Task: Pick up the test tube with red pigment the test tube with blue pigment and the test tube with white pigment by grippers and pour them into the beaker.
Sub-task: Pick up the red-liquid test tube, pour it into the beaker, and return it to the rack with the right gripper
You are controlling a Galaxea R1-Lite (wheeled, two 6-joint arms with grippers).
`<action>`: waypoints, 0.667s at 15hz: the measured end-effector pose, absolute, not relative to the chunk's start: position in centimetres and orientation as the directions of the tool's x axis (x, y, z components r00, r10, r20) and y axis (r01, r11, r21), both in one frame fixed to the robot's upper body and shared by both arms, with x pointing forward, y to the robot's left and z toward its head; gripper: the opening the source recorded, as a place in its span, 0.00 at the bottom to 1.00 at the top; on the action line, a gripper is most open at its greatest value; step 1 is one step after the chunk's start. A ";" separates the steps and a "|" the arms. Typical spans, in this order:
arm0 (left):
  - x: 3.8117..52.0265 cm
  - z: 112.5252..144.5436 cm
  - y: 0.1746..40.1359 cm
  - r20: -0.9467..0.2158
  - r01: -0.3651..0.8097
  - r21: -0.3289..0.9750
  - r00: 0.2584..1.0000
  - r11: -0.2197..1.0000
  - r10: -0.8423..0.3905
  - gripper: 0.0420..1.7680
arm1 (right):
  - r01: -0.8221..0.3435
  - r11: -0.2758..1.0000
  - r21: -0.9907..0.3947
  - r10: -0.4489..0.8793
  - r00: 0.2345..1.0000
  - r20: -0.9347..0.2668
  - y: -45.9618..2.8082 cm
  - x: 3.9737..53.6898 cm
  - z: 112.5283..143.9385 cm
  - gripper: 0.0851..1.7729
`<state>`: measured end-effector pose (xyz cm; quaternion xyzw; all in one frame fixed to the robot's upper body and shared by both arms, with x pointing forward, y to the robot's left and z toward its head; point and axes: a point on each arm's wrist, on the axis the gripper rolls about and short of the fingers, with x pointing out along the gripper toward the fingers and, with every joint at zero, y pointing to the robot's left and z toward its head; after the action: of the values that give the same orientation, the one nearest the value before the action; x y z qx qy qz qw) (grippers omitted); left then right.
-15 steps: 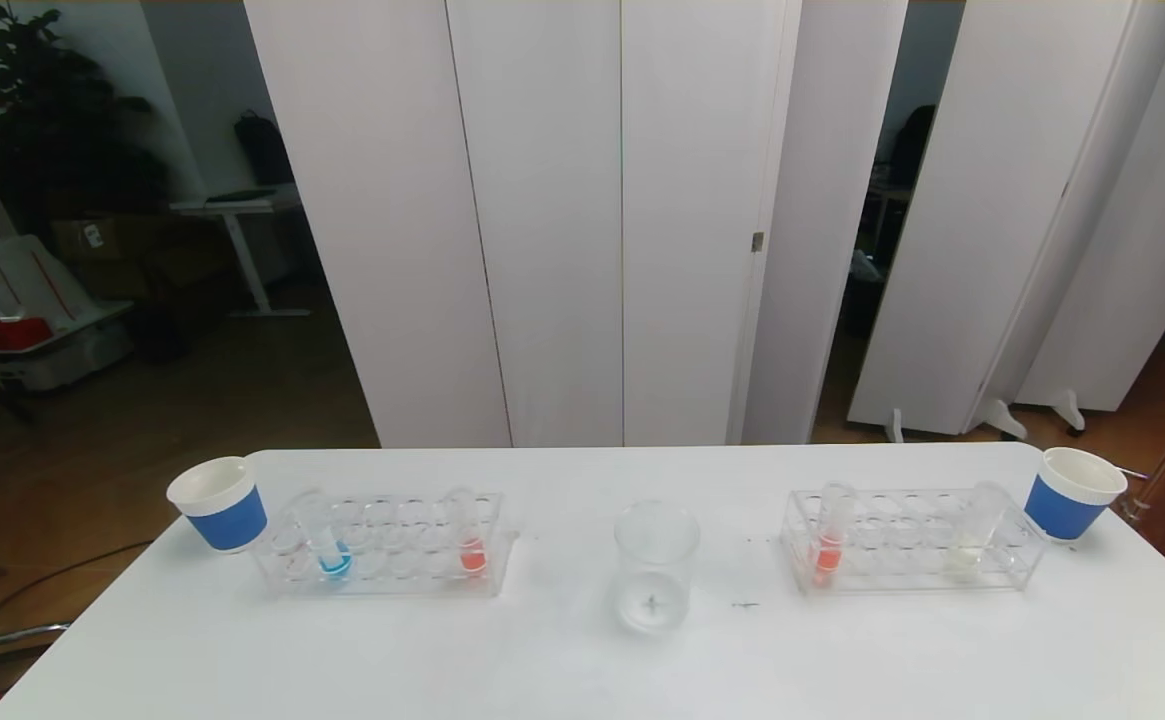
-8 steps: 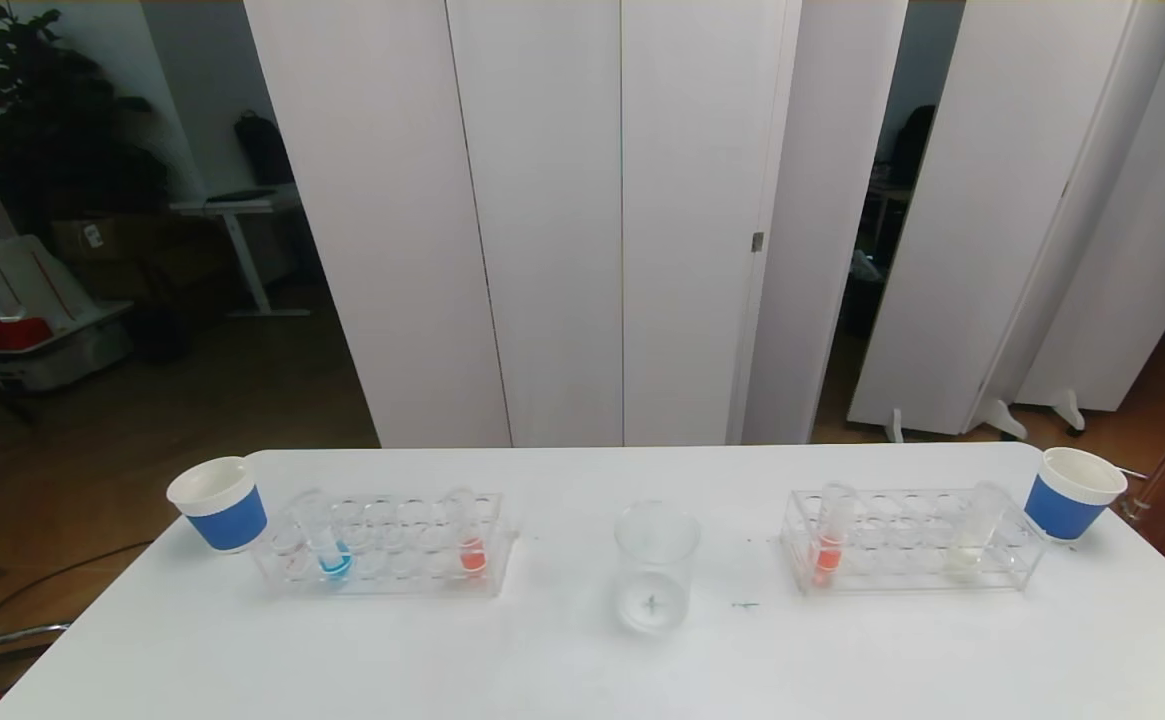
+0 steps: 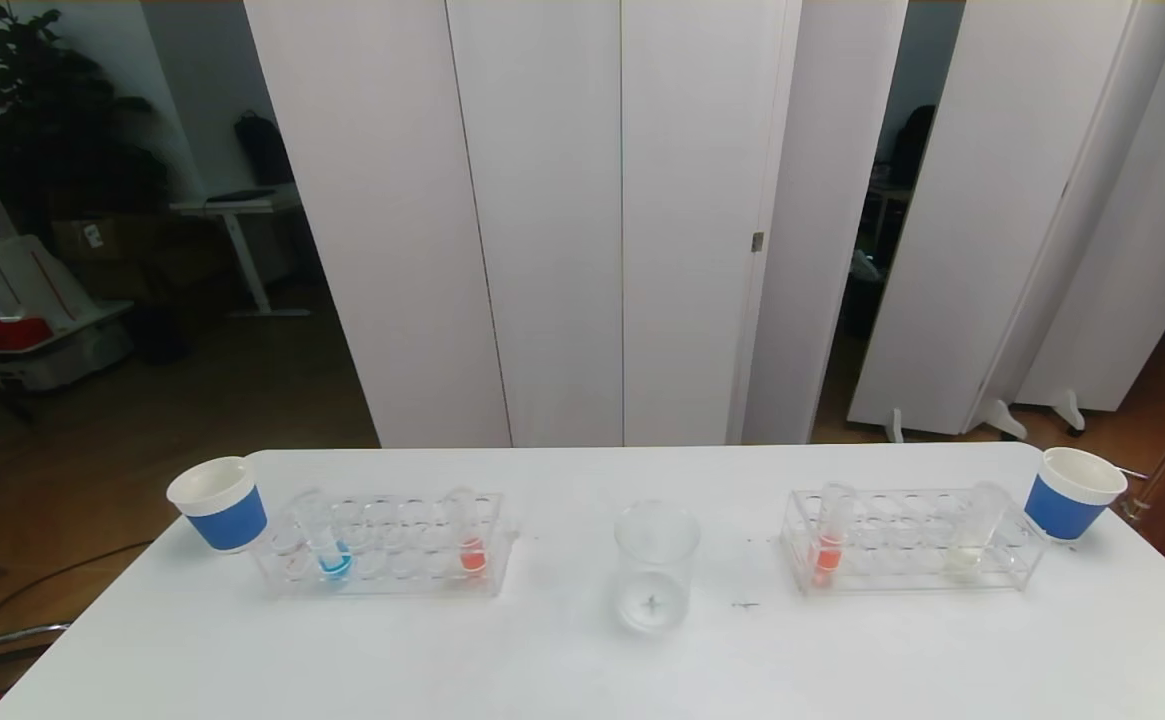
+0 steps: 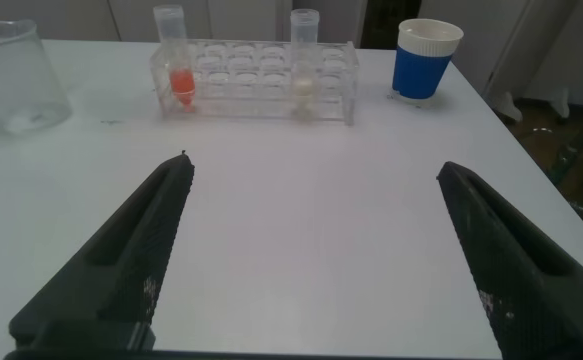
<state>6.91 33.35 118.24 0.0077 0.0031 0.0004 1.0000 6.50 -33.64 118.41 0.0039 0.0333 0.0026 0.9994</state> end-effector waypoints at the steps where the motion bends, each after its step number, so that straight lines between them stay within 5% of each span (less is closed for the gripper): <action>1: 6.9 118.2 33.4 -0.006 -0.001 0.015 1.000 1.000 0.001 0.99 | -0.004 1.000 0.008 0.005 0.998 -0.067 -33.6 6.5 118.4 0.99; 10: 6.9 118.2 33.4 -0.006 -0.001 0.015 1.000 1.000 0.001 0.99 | 0.000 1.000 0.007 0.000 0.999 -0.039 -33.7 6.6 122.9 0.99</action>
<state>6.91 33.35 118.24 0.0077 0.0029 0.0006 1.0000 6.65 -33.67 122.93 0.0035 0.0194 -0.0002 0.9998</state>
